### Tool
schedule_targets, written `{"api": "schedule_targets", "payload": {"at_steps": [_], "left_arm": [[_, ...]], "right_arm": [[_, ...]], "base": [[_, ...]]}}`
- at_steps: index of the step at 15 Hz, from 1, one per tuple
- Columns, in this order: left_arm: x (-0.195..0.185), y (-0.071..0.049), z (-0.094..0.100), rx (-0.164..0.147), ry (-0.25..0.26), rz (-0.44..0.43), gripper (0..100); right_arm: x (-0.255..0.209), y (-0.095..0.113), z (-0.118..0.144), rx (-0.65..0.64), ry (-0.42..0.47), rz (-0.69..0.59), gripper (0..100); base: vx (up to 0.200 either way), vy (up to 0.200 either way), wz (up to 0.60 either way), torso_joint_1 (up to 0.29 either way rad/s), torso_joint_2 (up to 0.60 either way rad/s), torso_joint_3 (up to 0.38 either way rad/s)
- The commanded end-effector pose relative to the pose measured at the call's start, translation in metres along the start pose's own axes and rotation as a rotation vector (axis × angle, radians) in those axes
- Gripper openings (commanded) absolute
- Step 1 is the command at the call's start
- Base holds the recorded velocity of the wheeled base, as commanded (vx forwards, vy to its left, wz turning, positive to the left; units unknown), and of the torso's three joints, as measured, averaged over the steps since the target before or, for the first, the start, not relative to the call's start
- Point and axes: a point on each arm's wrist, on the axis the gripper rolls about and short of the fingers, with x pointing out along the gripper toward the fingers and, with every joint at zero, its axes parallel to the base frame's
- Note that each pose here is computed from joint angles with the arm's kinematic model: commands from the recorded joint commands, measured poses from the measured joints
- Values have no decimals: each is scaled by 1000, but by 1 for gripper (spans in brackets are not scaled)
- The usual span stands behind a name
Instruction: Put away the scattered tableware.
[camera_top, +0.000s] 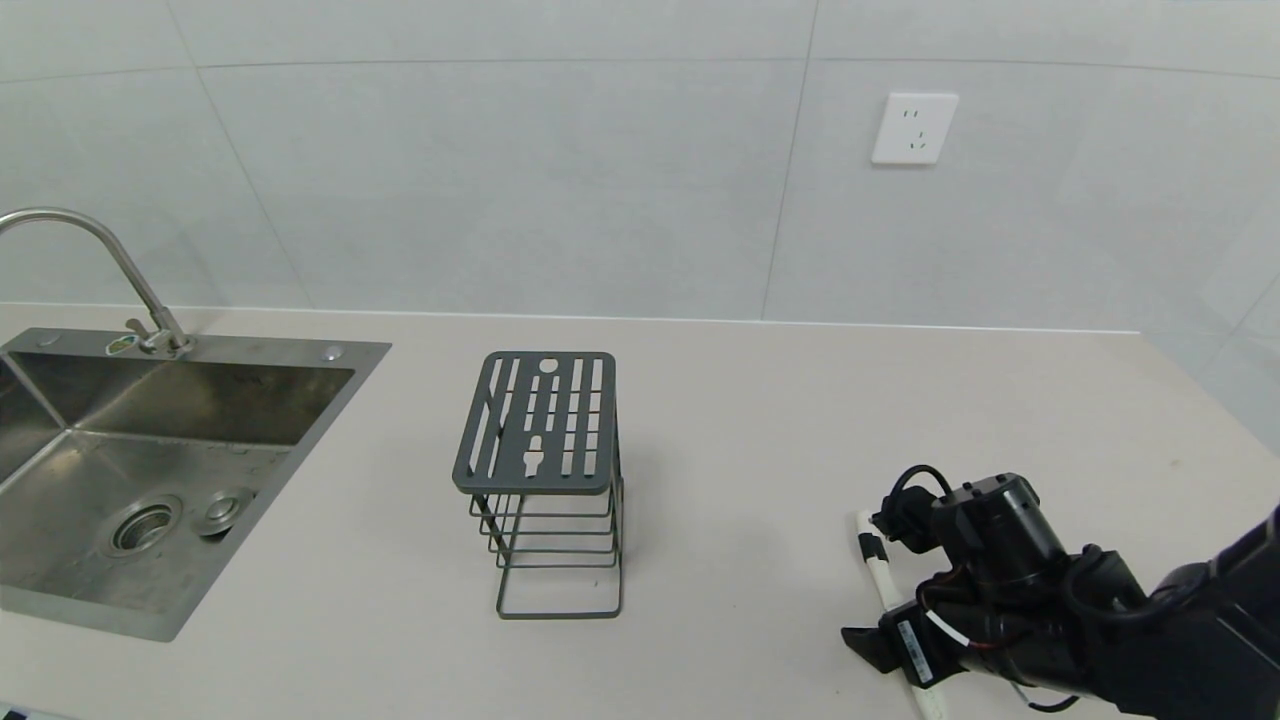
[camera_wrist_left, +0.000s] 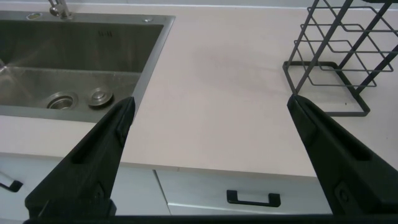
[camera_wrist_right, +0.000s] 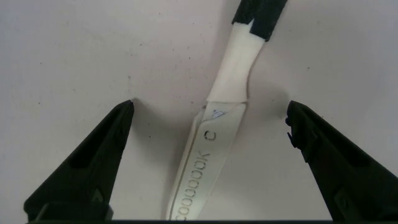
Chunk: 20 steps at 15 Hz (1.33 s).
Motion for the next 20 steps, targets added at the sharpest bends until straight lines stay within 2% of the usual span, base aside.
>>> {"api": "schedule_targets", "payload": {"at_steps": [1,4,7,9,10,11,14,18,19,20], "left_arm": [[0,0,0,0,1,0,100],[0,0,0,-1,1,2,100],[0,0,0,-1,1,2,100],[0,0,0,-3,1,0,100],[0,0,0,-3,1,0,100],[0,0,0,-1,1,-3,100],[0,0,0,-1,0,-4,100],[0,0,0,3,-2,-18,100],[0,-1,2,6,-15,-24,100],[0,0,11,9,-104,-21,100]], "right_arm": [[1,0,-4,-3,19,-1,0],[5,-1,-11,1,56,-8,0],[3,-1,-9,-1,25,-5,0],[-4,-1,-1,9,-69,3,0],[-4,-1,-1,9,-69,3,0],[-18,-2,6,15,-153,11,0],[-45,-5,5,18,-238,20,0],[-86,-10,7,-24,-402,54,0],[-92,-11,8,-26,-433,71,0],[-101,-12,10,-28,-487,91,0]], "base": [[0,0,0,0,0,0],[0,0,0,0,0,0],[0,0,0,0,0,0],[0,0,0,0,0,0],[0,0,0,0,0,0],[0,0,0,0,0,0],[0,0,0,0,0,0],[0,0,0,0,0,0],[0,0,0,0,0,0],[0,0,0,0,0,0]]}}
